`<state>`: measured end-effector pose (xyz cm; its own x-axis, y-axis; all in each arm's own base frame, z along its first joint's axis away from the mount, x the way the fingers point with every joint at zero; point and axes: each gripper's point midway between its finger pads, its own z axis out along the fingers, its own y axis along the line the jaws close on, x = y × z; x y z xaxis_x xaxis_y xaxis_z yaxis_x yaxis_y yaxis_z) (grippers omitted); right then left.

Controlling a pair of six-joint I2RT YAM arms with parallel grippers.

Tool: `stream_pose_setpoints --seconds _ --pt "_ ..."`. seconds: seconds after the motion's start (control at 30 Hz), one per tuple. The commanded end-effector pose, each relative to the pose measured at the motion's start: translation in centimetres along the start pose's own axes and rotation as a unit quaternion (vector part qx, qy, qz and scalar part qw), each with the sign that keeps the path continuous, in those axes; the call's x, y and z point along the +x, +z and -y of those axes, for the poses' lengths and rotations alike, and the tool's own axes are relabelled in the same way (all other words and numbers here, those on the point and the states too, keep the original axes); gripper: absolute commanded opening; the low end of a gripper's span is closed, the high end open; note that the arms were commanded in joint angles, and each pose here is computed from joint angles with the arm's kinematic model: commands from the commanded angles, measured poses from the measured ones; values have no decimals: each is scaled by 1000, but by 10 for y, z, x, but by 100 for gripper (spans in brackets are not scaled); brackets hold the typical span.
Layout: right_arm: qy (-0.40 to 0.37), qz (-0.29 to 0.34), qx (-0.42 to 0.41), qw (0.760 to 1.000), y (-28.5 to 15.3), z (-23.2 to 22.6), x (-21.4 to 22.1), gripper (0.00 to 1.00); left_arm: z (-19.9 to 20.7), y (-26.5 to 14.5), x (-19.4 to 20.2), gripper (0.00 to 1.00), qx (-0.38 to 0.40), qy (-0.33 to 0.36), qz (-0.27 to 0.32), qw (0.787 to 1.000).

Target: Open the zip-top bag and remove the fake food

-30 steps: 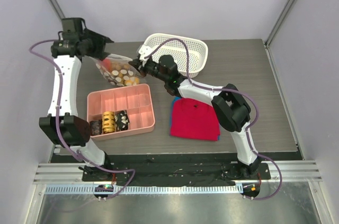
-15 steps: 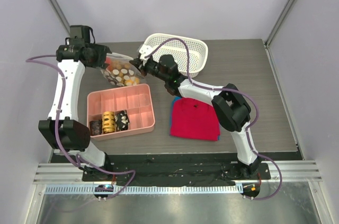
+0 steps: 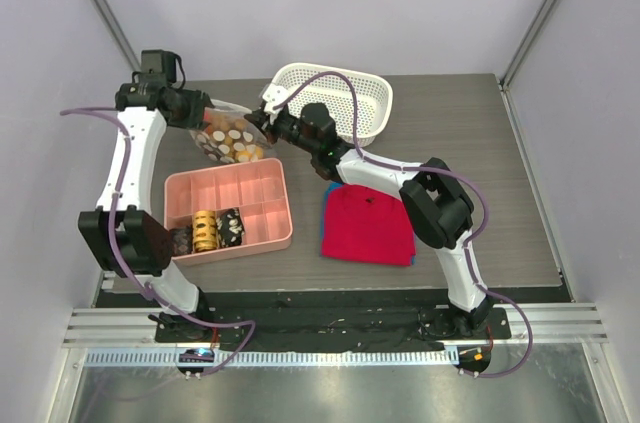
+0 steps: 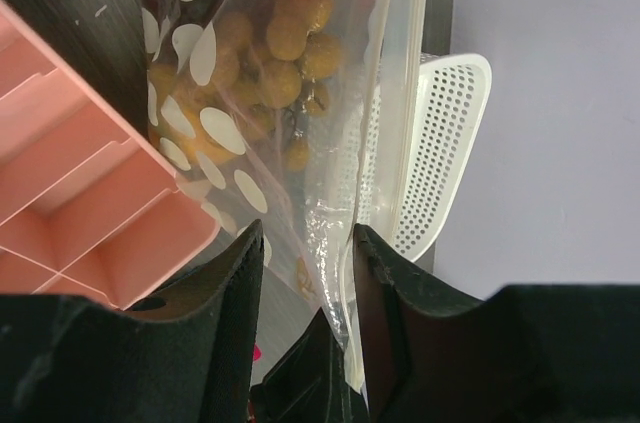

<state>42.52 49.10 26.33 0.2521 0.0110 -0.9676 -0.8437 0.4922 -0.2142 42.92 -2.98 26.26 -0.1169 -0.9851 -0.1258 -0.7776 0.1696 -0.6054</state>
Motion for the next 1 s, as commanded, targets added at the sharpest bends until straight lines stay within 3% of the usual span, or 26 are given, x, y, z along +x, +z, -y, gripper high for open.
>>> stream_pose_setpoints --seconds 0.0,0.3,0.43,0.57,0.7,0.87,0.9,0.97 --pt "-21 67 12 997 -2 11 -73 1 1 13 -7 41 3 -4 13 1000" --pt "-16 65 7 998 -1 5 -72 1 4 38 -11 35 21 4 -10 1000" --pt "-17 67 9 998 -2 6 -74 1 14 36 -20 45 43 15 3 999" --pt "-18 67 6 998 -1 4 -74 1 32 33 -21 46 87 30 -3 996" --pt "-20 66 2 998 1 1 -75 1 34 39 -17 56 92 30 -16 995" --pt "-23 66 3 998 1 1 -75 1 21 48 -10 49 59 25 -37 997" --pt "-23 67 4 997 1 2 -76 1 20 48 -10 42 59 25 -35 997" --pt "-25 68 6 997 0 2 -78 1 18 49 -11 39 58 25 -32 997"
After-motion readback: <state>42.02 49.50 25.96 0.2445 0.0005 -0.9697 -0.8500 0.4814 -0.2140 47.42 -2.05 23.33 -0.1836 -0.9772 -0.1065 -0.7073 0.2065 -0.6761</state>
